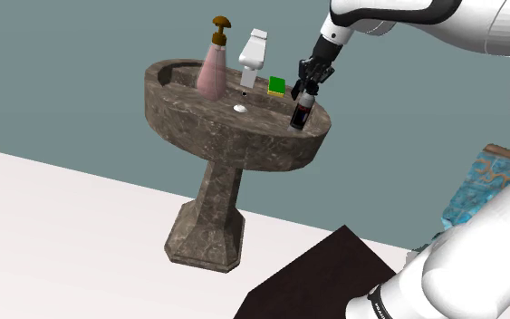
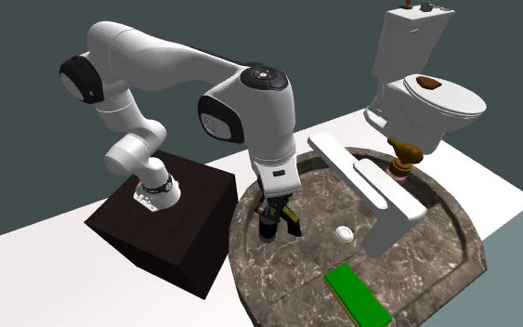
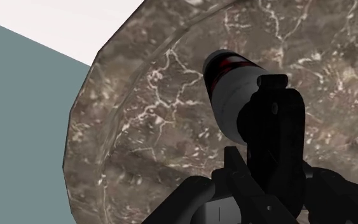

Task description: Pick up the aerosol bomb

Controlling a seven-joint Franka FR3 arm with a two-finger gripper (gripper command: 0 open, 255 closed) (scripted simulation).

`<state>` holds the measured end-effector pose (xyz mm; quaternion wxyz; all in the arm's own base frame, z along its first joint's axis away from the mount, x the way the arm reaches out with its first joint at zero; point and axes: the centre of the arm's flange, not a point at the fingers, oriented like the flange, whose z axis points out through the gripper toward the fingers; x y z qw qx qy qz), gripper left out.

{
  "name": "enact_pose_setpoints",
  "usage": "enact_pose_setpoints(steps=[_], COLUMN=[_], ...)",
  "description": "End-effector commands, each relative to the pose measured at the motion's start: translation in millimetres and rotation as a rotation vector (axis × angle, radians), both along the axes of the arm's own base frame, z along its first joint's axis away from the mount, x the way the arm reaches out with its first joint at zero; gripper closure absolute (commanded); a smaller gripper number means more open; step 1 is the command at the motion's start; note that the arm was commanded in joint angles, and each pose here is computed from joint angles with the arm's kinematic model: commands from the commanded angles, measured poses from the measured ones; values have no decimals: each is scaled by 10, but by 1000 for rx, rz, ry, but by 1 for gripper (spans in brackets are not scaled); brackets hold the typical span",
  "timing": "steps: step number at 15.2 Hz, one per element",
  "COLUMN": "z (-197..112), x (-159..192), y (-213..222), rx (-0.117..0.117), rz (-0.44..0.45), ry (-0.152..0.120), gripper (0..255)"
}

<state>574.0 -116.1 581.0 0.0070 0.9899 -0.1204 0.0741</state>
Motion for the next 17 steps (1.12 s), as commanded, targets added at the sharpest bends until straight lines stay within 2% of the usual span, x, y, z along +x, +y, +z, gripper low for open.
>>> enact_pose_setpoints(steps=[1, 15, 17], z=[43, 782, 790], x=[3, 4, 4], y=[-1, -1, -1], rx=[0, 0, 0], rz=[0, 0, 0], ry=[2, 2, 2], gripper=[255, 255, 255])
